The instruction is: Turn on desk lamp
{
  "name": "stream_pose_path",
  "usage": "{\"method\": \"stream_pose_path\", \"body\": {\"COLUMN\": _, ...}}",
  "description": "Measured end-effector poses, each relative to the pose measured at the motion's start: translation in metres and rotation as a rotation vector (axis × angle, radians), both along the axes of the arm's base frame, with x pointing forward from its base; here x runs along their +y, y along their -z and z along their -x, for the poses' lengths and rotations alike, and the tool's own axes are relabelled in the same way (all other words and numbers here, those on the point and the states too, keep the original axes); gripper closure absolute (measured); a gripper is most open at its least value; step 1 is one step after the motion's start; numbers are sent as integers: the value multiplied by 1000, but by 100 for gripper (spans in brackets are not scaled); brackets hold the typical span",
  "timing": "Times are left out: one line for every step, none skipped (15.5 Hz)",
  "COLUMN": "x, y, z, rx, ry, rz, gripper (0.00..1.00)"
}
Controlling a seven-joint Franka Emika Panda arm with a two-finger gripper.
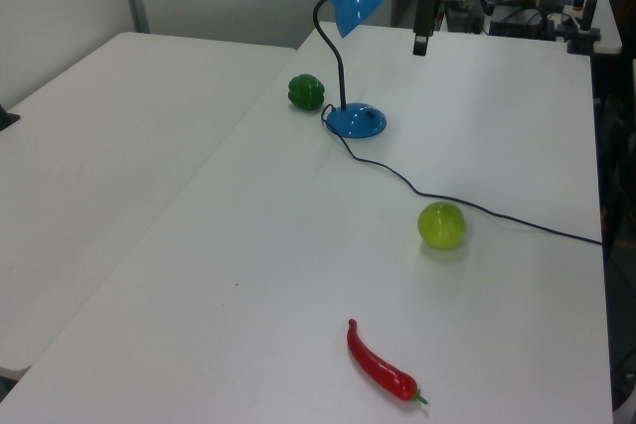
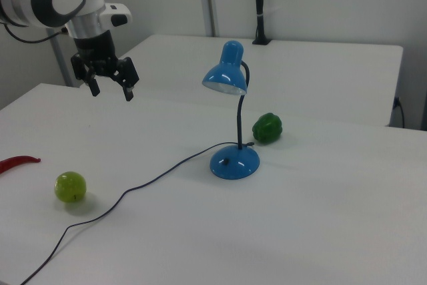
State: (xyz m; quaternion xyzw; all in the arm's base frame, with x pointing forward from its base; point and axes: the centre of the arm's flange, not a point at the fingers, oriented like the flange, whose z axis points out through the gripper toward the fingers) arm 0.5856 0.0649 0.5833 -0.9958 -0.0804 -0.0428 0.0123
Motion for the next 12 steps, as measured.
{"method": "stream_pose_path", "body": {"x": -1, "y": -1, "z": 0, "rx": -1, "ry": 2, "rz": 0, "gripper": 0}}
{"method": "stream_pose_path", "body": {"x": -3, "y": -1, "z": 0, "rx": -3, "ry": 5, "rz": 0, "gripper": 0}}
{"method": "stream_pose_path", "body": {"x": -4, "y": -2, "z": 0, "rx": -4, "ry": 8, "rz": 0, "gripper": 0}}
{"method": "stream_pose_path", "body": {"x": -5, "y": -4, "z": 1, "rx": -6, "ry": 9, "rz": 0, "gripper": 0}}
{"method": "stream_pose_path", "body": {"x": -5, "y": -5, "z": 2, "rx": -6, "ry": 9, "rz": 0, "gripper": 0}}
{"method": "stream_pose_path", "body": {"x": -5, "y": -5, "z": 4, "rx": 9, "ry": 8, "rz": 1, "gripper": 0}}
{"method": "stream_pose_path", "body": {"x": -5, "y": -4, "z": 8, "rx": 32, "ry": 6, "rz": 4, "gripper": 0}}
{"method": "stream_pose_path", "body": {"x": -4, "y": -7, "z": 11, "rx": 44, "ry": 5, "rz": 5, "gripper": 0}}
{"method": "stream_pose_path", "body": {"x": -4, "y": -13, "z": 15, "rx": 46, "ry": 4, "rz": 6, "gripper": 0}}
{"method": "stream_pose_path", "body": {"x": -4, "y": -18, "z": 18, "rx": 43, "ry": 3, "rz": 6, "gripper": 0}}
{"method": "stream_pose_path", "body": {"x": -4, "y": -23, "z": 21, "rx": 39, "ry": 3, "rz": 6, "gripper": 0}}
{"method": "stream_pose_path", "body": {"x": -4, "y": -26, "z": 23, "rx": 36, "ry": 3, "rz": 6, "gripper": 0}}
